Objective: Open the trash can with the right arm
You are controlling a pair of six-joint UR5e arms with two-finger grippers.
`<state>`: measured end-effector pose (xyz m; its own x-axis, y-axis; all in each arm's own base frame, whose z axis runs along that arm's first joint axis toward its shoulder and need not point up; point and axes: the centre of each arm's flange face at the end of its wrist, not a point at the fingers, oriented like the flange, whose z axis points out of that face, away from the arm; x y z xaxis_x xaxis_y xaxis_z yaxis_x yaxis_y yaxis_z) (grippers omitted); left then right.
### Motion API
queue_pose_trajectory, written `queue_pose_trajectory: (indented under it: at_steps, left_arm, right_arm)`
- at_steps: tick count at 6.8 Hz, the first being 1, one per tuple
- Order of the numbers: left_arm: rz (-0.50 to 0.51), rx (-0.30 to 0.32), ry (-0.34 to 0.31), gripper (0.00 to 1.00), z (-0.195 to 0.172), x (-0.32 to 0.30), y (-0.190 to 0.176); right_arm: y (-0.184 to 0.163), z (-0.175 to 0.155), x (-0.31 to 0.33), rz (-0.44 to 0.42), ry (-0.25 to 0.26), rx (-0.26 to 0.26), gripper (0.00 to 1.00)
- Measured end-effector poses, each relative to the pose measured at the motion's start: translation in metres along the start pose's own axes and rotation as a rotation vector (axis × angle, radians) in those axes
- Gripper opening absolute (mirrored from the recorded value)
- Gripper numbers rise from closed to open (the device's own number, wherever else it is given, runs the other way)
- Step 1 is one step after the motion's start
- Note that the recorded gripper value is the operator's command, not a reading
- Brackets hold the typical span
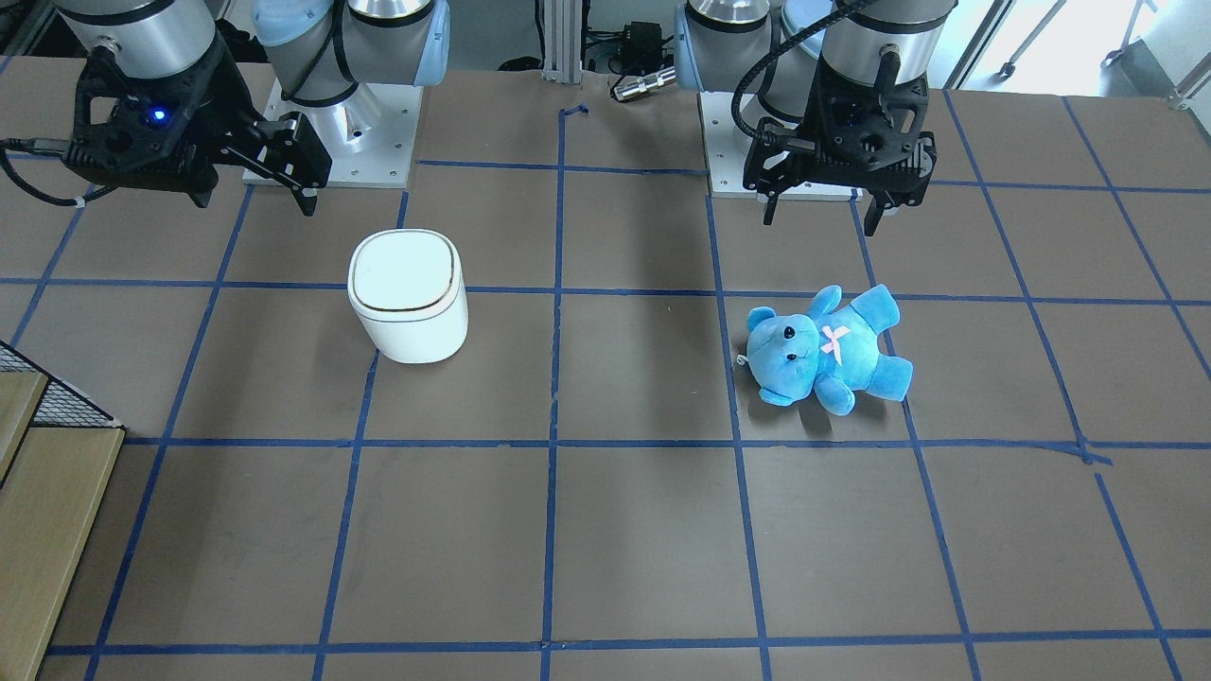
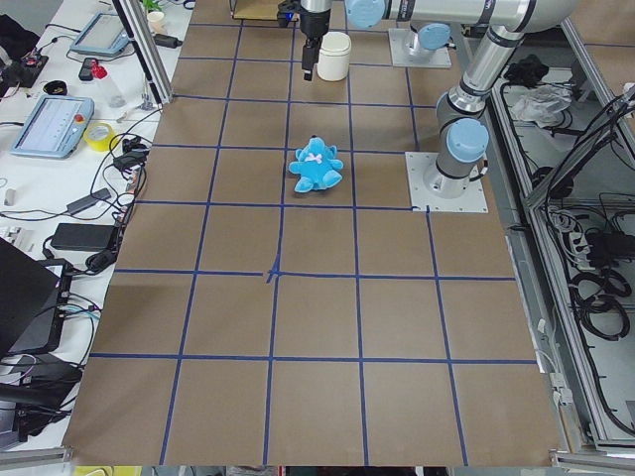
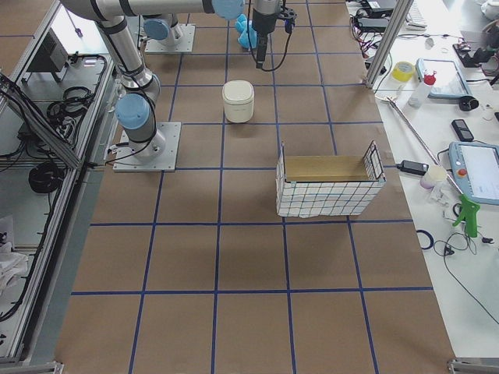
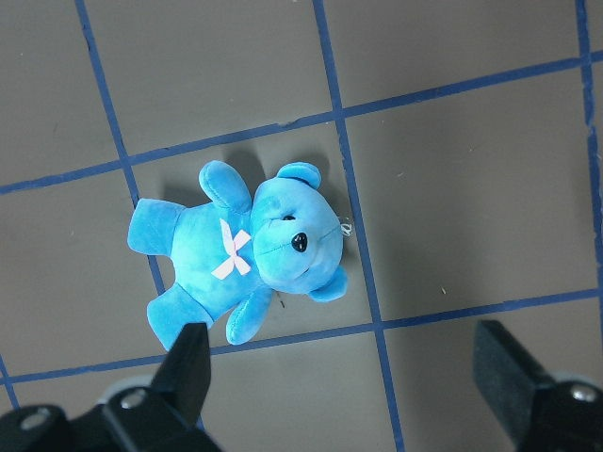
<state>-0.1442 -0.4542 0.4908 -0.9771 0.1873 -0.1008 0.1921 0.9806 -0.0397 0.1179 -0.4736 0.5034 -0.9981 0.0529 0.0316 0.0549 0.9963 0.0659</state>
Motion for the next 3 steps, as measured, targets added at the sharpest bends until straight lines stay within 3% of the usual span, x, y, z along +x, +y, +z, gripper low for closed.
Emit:
queue_pose_trajectory:
  at_steps: [3]
  left_arm:
    - [0.000,0.000,0.000,1.00,0.0000,0.0000,0.0000]
  right_arm:
    - [0.0004,0.0016,-0.0006,-0.001,-0.001,-0.004,0.99]
